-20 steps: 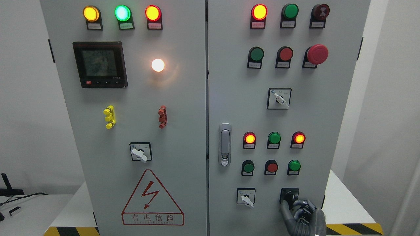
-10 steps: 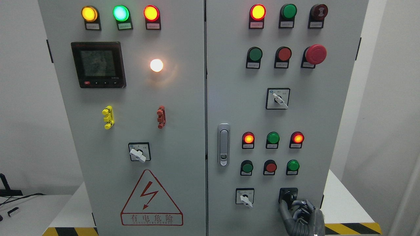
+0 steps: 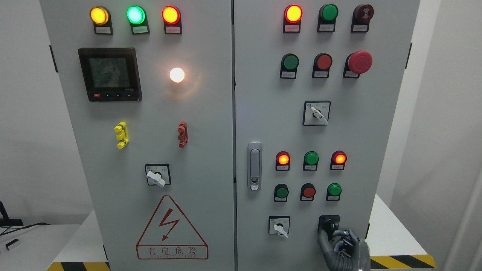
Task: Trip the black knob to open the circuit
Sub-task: 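Twist the black knob with the right hand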
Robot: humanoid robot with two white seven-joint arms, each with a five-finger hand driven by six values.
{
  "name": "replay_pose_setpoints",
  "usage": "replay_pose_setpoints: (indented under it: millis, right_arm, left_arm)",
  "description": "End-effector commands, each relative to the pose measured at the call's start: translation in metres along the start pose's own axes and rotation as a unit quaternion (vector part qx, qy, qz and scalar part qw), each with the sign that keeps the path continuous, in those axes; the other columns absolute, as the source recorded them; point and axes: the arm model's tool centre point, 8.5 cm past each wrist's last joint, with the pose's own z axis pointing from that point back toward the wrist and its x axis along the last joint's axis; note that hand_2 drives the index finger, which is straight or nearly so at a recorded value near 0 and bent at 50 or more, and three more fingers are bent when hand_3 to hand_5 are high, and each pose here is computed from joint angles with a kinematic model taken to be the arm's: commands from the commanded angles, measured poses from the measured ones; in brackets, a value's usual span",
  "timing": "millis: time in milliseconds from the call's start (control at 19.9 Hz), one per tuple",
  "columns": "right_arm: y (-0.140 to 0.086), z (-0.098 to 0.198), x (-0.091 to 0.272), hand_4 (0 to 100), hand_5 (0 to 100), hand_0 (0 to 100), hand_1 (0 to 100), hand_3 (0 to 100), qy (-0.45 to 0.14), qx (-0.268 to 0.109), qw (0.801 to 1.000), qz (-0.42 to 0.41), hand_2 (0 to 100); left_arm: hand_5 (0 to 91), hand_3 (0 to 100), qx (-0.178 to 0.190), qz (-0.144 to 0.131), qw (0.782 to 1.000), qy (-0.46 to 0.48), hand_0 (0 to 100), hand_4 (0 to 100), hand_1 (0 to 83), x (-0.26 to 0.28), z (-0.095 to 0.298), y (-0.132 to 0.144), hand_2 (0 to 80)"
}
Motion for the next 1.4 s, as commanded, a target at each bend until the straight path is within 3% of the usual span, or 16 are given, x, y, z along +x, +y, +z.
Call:
replay_pose_setpoints:
  millis: [0,953,1354]
  right_arm:
    - [0.003,-0.0001,0.0022,95,100,35,83,98,-0.002,0.005,1.0,-0.004,61]
    - [0.0082,0.0008,0.005,95,100,35,83,99,-0.002,0.018,1.0,-0.016,61]
    - [0.0081,0.0008,0.0055,95,100,31,80,100,-0.002,0.018,1.0,-0.016,61]
  left_arm:
    - [0.0,0,-0.003,-0.015,1.0,0.0,12,0,38.9,-0.0002,0.0,-0.0003,0.0]
    - [0.0,0,-0.003,-0.015,1.0,0.0,12,0,38.9,-0.0002,0.0,-0.0003,0.0]
    - [0.0,0,-0.003,-0.015,1.0,0.0,12,0,38.9,-0.0002,0.0,-0.0003,0.0]
